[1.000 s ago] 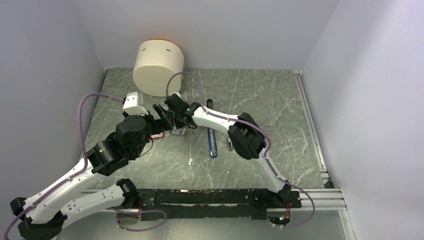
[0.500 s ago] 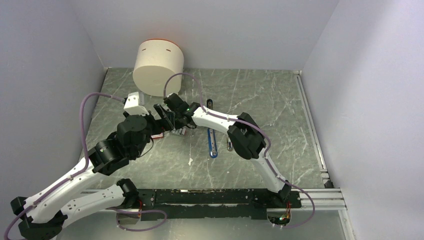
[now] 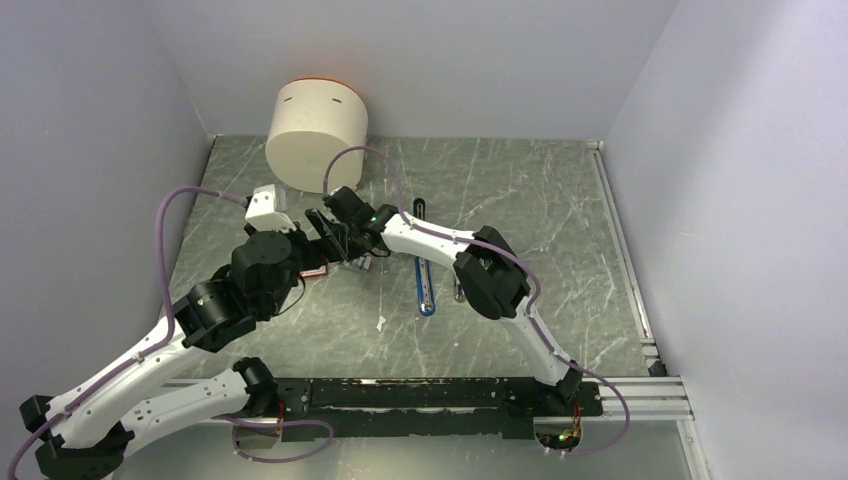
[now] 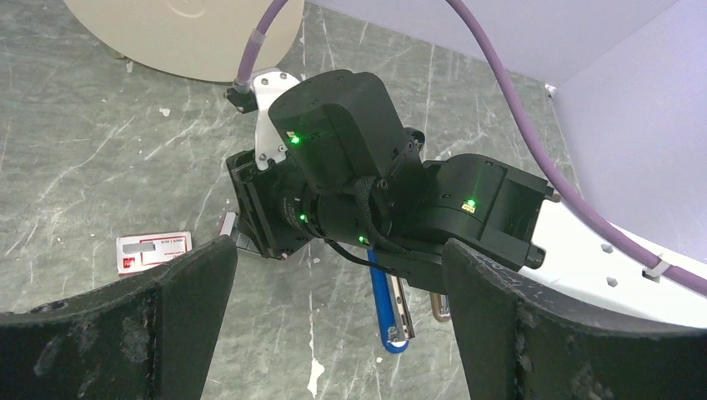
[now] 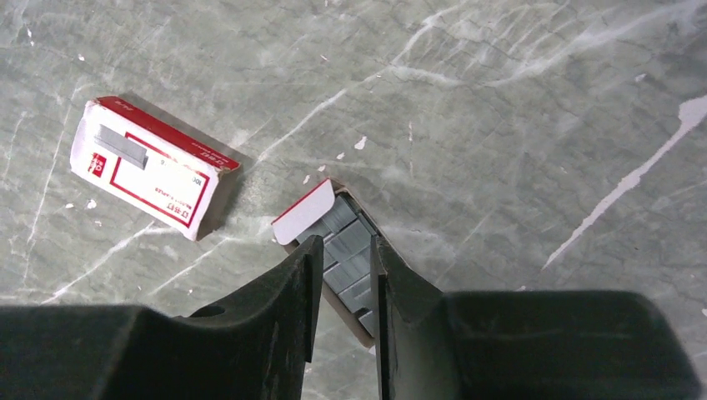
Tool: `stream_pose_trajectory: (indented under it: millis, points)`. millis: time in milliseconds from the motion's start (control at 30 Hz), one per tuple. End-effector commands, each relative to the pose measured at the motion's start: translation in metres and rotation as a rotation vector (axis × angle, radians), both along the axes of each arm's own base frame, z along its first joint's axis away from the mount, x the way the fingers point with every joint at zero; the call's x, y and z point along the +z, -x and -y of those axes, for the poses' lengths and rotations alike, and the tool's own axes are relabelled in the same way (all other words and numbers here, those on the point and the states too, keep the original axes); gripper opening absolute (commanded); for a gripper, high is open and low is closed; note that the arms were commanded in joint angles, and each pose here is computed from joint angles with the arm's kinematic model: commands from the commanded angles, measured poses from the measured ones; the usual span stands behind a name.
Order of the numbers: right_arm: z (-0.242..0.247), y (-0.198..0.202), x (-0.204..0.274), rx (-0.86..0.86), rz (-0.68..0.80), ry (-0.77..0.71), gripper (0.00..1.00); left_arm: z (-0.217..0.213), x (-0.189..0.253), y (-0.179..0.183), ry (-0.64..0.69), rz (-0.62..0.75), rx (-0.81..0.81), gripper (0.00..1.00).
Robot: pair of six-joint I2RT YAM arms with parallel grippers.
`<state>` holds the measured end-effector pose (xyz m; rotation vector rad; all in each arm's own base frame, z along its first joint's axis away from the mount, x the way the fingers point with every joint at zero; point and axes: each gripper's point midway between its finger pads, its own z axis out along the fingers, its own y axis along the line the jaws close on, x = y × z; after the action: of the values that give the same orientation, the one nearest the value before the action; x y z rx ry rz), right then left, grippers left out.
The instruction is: Load the staples into the stapler
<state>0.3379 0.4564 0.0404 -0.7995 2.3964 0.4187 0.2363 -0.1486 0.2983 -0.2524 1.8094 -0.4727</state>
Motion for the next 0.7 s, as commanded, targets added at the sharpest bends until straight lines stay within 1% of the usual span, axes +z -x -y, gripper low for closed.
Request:
stream_pose_trajectory:
  millis: [0, 67, 167, 233, 667]
  points:
    - [-0.007, 0.004, -0.007, 0.020, -0.016, 0.012, 0.31, -0.005, -0.004, -0.002, -0.025, -0.004, 0.024, 0.97]
    - [-0.006, 0.003, -0.011, 0.010, -0.015, 0.029, 0.31, -0.005, -0.004, -0.002, -0.023, -0.003, 0.024, 0.97]
    - [-0.003, 0.003, -0.012, -0.001, -0.017, 0.045, 0.37, -0.005, -0.004, -0.003, -0.025, -0.002, 0.021, 0.97]
    - [-0.002, 0.003, -0.011, -0.009, -0.011, 0.050, 0.38, -0.004, -0.005, -0.002, -0.025, -0.004, 0.016, 0.97]
    - [-0.003, 0.004, -0.018, -0.004, 0.020, 0.107, 0.40, -0.002, -0.008, -0.003, -0.032, -0.012, 0.014, 0.97]
